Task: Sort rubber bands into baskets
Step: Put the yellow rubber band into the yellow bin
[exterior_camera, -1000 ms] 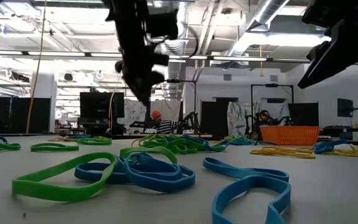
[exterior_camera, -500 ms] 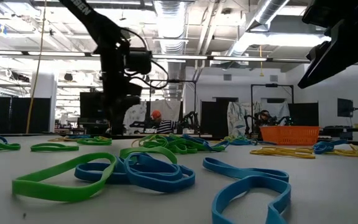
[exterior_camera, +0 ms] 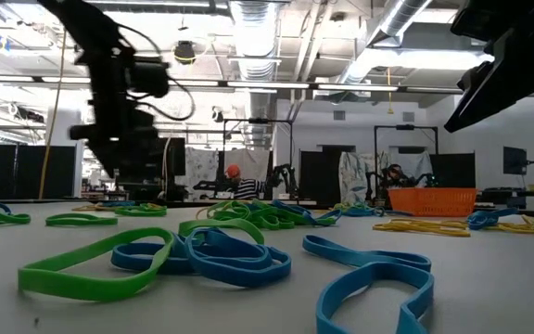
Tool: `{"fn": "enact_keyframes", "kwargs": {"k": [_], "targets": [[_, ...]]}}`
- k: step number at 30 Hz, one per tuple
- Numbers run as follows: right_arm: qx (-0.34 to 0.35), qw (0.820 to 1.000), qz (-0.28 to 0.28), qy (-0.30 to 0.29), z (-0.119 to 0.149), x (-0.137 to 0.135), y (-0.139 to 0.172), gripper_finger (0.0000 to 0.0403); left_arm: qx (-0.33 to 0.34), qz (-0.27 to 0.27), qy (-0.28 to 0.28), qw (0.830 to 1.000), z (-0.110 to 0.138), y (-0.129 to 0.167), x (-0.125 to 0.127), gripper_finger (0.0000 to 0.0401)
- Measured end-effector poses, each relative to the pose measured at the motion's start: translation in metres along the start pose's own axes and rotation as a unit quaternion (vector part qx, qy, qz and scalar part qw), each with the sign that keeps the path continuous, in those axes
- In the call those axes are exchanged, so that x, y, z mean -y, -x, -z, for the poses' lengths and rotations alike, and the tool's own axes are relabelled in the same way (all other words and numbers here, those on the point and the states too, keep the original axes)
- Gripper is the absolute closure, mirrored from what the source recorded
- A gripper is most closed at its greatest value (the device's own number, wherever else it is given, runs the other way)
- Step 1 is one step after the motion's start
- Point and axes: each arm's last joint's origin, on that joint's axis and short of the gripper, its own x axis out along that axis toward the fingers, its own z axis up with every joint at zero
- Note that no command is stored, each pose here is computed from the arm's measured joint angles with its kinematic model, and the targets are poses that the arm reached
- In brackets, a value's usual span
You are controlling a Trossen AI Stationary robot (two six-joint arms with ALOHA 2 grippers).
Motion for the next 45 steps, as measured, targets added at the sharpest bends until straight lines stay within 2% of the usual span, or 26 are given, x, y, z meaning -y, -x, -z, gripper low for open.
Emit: {"fn": "enact_keyframes", "kwargs": {"k": [7,17,22,30,37,45], "targets": [[0.0,1.0,0.0,0.0,0.0,0.0,0.0,0.0179,0.005,-0.009,0.045,0.999,0.027,0.0,-0.026,0.025],[0.0,1.0,0.0,0.0,0.0,0.0,0.0,0.0179,-0.023,-0.012,0.053,0.998,0.04,-0.032,-0.025,0.025],[0.0,1.0,0.0,0.0,0.0,0.0,0.0,0.0179,-0.037,-0.016,0.051,0.998,0.037,-0.043,-0.022,0.025],[0.0,1.0,0.0,0.0,0.0,0.0,0.0,0.0179,-0.01,-0.007,0.06,0.998,0.029,-0.049,-0.019,0.025],[0.0,1.0,0.0,0.0,0.0,0.0,0.0,0.0179,-0.004,-0.029,0.072,0.997,0.027,-0.05,-0.027,0.025],[0.0,1.0,0.0,0.0,0.0,0.0,0.0,0.0179,0.013,-0.026,0.095,0.995,0.023,-0.05,-0.028,0.025]]}}
